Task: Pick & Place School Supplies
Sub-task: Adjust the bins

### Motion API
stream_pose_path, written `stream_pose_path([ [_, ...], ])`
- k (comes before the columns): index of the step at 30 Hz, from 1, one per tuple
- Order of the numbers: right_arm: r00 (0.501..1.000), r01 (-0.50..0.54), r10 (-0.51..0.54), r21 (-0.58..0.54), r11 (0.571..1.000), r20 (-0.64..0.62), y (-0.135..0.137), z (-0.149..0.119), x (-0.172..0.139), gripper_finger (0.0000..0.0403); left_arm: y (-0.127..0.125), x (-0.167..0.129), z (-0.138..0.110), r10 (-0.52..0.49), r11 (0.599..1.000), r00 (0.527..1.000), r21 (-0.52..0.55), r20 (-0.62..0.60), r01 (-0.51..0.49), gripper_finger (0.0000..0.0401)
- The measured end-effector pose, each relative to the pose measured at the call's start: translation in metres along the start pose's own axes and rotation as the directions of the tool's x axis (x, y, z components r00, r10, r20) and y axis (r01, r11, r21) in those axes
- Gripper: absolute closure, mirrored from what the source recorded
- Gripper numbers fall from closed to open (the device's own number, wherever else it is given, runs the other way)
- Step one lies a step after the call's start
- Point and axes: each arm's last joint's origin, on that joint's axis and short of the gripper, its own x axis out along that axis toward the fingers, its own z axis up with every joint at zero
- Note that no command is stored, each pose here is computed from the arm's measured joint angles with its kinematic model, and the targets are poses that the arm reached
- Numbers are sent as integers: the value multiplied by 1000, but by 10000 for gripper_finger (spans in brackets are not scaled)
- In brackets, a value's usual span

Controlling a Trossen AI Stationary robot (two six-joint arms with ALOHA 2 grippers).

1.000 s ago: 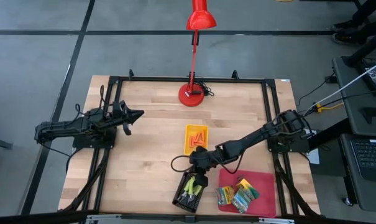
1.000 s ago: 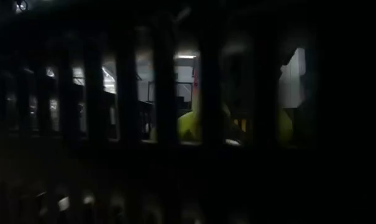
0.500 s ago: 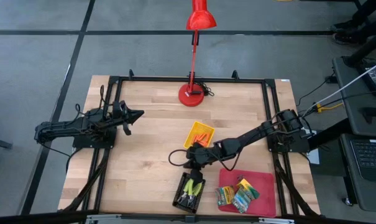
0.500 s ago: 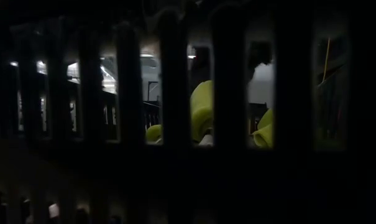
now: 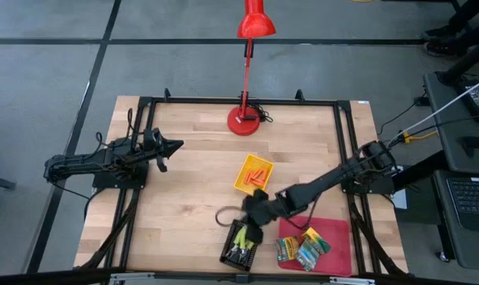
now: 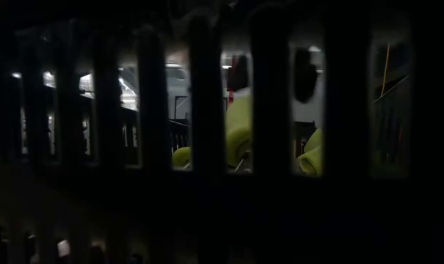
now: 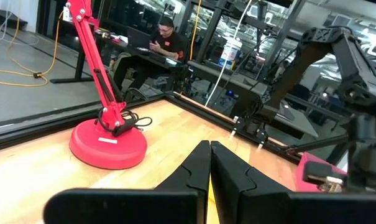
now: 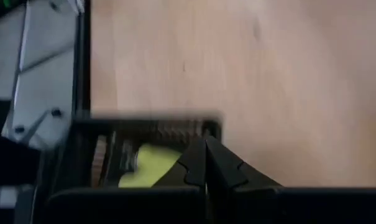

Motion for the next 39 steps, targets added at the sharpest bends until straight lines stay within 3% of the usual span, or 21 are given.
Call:
stream_pose_path([
  [11,992,22,-11,88,996,-123,21,-34,-7,402,0,0,0,0,1000,1000,0,0,0,395],
  [39,979,100,-92,35,994,-183,-1,-28,2,402,0,0,0,0,1000,1000,0,0,0,395],
])
